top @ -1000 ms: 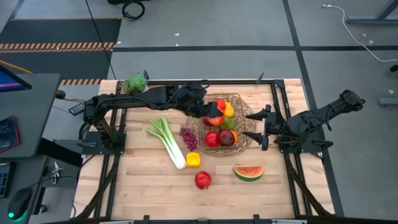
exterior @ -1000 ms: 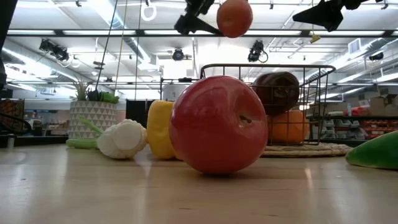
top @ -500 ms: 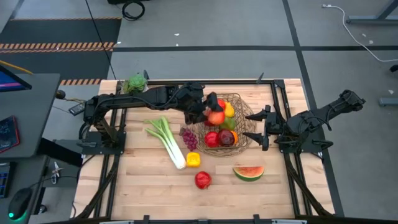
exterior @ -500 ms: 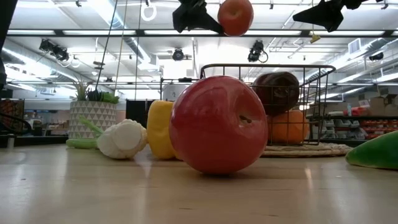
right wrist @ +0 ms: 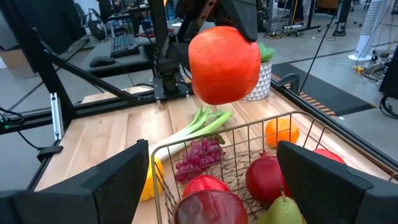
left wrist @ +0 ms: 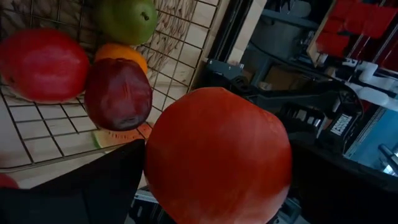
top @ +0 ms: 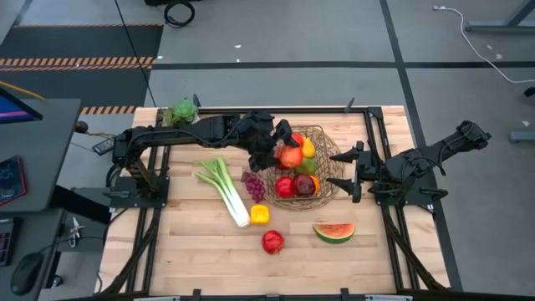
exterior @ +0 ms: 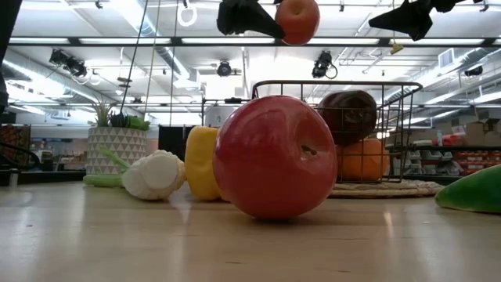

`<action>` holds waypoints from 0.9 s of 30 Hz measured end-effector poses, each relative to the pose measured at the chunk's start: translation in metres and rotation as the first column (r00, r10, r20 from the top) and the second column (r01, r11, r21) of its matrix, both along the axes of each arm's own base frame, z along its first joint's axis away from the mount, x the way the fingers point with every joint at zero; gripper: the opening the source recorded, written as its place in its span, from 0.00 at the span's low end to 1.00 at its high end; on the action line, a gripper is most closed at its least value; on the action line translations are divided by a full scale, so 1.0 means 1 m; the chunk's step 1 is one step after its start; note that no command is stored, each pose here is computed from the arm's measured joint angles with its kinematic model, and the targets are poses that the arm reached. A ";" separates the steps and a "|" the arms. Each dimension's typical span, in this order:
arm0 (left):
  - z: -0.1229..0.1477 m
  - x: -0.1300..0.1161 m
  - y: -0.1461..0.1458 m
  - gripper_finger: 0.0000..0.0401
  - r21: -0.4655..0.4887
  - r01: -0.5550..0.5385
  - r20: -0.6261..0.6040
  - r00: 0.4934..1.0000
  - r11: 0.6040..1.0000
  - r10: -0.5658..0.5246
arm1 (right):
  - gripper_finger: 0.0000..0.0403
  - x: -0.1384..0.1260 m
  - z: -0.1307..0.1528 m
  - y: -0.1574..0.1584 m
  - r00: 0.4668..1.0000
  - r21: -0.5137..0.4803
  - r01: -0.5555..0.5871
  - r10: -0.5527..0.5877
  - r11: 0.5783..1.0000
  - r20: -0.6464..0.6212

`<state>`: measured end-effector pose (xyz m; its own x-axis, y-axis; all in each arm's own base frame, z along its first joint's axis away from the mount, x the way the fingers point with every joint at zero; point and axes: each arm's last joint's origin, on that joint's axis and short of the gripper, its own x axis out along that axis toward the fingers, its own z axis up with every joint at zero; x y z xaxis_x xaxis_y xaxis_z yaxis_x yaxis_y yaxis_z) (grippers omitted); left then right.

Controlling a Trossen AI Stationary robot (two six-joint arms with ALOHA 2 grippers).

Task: Build produce basket
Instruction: Put the apple into the wire basket

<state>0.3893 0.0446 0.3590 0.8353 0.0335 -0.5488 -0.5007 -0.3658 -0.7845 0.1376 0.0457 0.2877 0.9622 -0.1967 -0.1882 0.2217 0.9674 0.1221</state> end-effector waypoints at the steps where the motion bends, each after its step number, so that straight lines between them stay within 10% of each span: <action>1: 0.000 0.000 0.000 0.97 0.000 0.000 0.000 1.000 1.000 0.000 | 0.89 0.000 0.000 0.000 1.000 0.000 0.000 0.000 1.000 0.000; 27: 0.000 0.000 0.000 0.97 0.188 0.124 -0.020 0.992 0.974 -0.122 | 0.89 0.000 0.000 0.000 1.000 -0.002 0.000 0.000 1.000 -0.002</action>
